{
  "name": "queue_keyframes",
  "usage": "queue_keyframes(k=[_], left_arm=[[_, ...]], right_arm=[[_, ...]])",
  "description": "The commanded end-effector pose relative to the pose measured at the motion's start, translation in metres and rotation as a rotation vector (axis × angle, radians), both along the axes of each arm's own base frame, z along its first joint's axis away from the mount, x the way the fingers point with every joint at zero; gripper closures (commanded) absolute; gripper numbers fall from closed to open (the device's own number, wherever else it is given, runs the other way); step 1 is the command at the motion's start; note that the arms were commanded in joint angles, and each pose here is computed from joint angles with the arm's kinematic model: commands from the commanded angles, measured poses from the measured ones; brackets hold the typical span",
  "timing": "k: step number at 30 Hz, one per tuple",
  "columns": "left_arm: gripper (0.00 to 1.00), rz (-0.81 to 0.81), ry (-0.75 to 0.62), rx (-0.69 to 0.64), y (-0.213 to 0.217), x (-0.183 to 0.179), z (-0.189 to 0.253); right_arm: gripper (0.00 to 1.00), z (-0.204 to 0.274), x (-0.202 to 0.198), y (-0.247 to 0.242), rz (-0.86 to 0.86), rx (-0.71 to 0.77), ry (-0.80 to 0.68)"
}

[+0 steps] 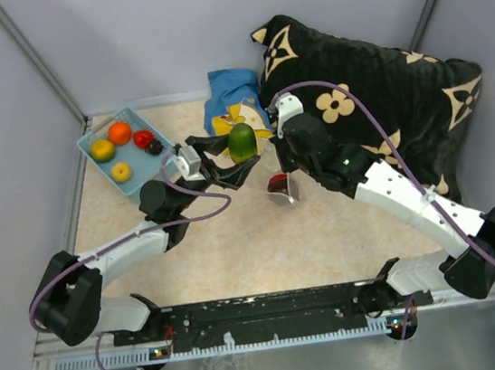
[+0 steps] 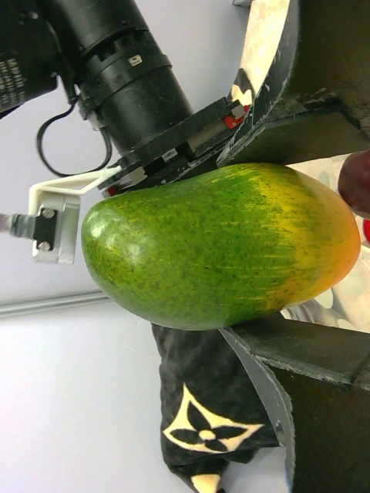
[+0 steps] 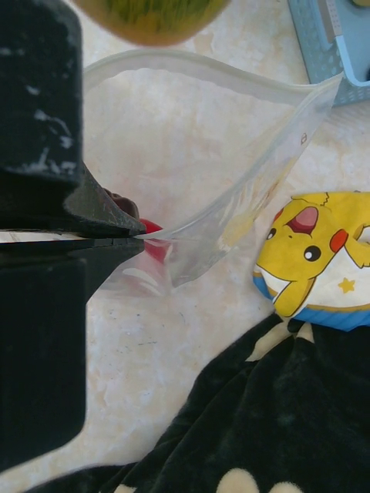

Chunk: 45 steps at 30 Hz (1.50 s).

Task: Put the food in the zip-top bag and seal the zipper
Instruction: Place the fake fruit in the zipper food storage bag.

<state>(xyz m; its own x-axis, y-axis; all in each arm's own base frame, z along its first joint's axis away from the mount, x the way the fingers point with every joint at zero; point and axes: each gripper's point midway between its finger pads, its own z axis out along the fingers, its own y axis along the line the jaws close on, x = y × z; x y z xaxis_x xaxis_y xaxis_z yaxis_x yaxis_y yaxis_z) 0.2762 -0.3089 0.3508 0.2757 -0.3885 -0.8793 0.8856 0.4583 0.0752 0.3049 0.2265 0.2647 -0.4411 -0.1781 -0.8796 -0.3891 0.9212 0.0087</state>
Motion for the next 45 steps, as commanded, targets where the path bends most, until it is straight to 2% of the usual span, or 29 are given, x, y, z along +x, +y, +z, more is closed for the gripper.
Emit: queue_keyframes(k=[1,14,20,30,38,45], left_arm=[[0.59,0.012,-0.135,-0.037,-0.007,-0.007,0.016],[0.47,0.067,-0.064,0.073,-0.025,0.015,-0.04],[0.29,0.087,-0.035,0.101,-0.027,0.018,-0.051],[0.09,0.136,-0.024,0.112,-0.021,0.023,-0.052],[0.06,0.147,-0.008,0.102,-0.016,0.021,-0.037],[0.06,0.223,0.165,0.144,0.002,0.027,-0.022]], right_arm=[[1.0,0.051,0.0,0.0,0.001,0.102,-0.096],[1.0,0.05,-0.001,0.001,0.011,0.108,-0.095],[1.0,0.051,-0.002,0.001,0.014,0.111,-0.097],[1.0,0.05,-0.002,0.001,0.014,0.11,-0.096],[1.0,0.052,-0.003,0.001,0.014,0.113,-0.098],[1.0,0.051,-0.002,0.003,0.02,0.121,-0.103]])
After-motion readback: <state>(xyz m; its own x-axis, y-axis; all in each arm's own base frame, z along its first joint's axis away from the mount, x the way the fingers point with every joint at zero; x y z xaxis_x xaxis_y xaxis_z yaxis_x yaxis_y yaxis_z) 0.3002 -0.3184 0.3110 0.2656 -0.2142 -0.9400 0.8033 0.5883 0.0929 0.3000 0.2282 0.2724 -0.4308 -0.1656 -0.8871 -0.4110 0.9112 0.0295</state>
